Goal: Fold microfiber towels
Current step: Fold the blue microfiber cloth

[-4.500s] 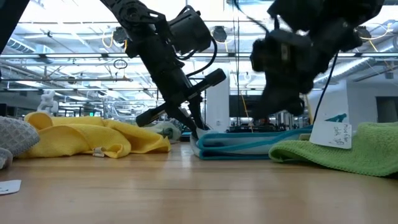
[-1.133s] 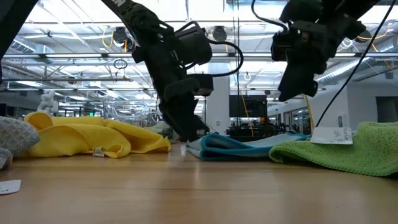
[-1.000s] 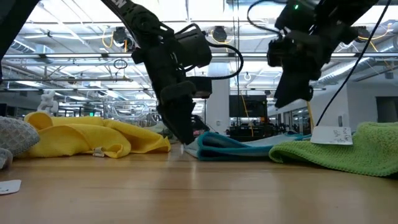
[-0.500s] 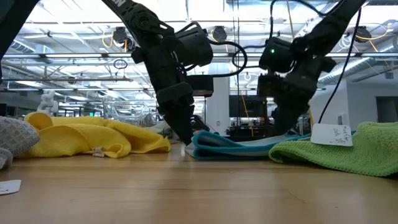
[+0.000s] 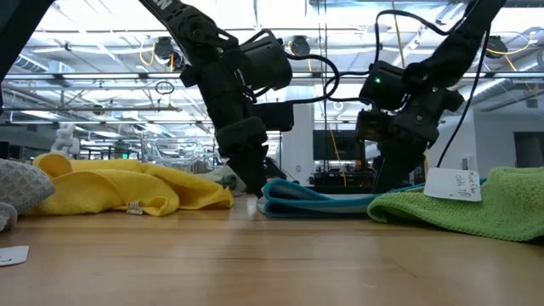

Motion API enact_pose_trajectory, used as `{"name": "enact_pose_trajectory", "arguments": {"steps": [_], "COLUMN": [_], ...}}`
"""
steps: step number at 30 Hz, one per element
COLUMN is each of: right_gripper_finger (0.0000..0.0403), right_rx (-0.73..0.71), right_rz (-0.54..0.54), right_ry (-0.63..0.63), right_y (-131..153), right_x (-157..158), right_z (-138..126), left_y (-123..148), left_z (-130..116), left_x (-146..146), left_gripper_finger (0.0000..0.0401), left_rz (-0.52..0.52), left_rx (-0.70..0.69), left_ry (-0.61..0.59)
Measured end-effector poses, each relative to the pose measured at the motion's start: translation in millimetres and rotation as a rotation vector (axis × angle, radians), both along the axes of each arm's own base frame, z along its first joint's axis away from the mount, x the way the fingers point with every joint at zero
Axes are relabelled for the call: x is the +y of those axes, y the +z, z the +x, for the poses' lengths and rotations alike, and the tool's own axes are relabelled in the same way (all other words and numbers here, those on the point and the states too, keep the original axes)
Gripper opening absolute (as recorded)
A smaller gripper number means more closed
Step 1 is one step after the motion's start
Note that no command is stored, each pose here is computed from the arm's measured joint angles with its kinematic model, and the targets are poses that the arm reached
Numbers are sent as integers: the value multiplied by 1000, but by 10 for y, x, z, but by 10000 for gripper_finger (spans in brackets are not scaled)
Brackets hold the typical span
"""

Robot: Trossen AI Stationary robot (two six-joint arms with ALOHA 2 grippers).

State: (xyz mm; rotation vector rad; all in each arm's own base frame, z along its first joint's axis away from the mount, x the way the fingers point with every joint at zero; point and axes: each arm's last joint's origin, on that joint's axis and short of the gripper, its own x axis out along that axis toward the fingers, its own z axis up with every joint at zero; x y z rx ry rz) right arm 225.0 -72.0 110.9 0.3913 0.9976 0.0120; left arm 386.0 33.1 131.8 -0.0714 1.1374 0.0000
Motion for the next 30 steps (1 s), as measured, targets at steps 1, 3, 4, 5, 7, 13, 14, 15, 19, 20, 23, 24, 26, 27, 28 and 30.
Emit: {"name": "enact_pose_trajectory", "arguments": {"steps": [1, 3, 4, 5, 7, 13, 14, 15, 19, 20, 23, 24, 26, 27, 28, 30], "right_gripper_finger": [113, 82, 66, 50, 18, 7, 4, 3, 3, 2, 2, 2, 2, 1, 1, 1], "right_rx": [-4, -13, -15, -15, -14, -49, -59, -74, -110, -125, -140, -152, -167, -184, -201, -217], "right_rz": [6, 16, 19, 23, 26, 30, 12, -11, -75, -88, -107, -111, -99, -88, -72, -24], "right_ry": [-9, -19, -19, -19, -18, -44, -58, -73, -111, -116, -139, -161, -184, -196, -212, -243], "right_y": [-23, -54, -59, -62, -64, 86, 138, 193, 375, 417, 524, 561, 626, 660, 691, 728], "right_x": [7, 17, 20, 22, 23, 49, 48, 45, 54, 56, 75, 79, 98, 112, 129, 174], "right_z": [-17, -41, -45, -48, -48, -89, -104, -116, -192, -205, -276, -289, -334, -342, -344, -345], "left_y": [1, 2, 2, 3, 5, 166, 219, 266, 417, 454, 584, 627, 724, 762, 813, 881], "left_z": [2, 5, 5, 7, 15, -19, -25, -37, -54, -58, -73, -82, -104, -109, -122, -145], "left_x": [-1, 1, 1, 1, 3, 33, 42, 53, 66, 68, 67, 57, 26, 14, -2, -36], "left_gripper_finger": [12, 7, 6, 7, 13, 7, 6, 7, 15, 13, 6, 6, 10, 13, 14, 15], "left_rz": [1, 1, 1, 0, 1, 49, 53, 58, 98, 107, 112, 111, 115, 121, 125, 127], "left_rx": [-1, -5, -6, -8, -18, -50, -65, -73, -122, -135, -183, -195, -223, -234, -248, -265], "left_ry": [0, 1, 2, 5, 13, 58, 69, 78, 96, 100, 106, 107, 103, 101, 96, 90]}}
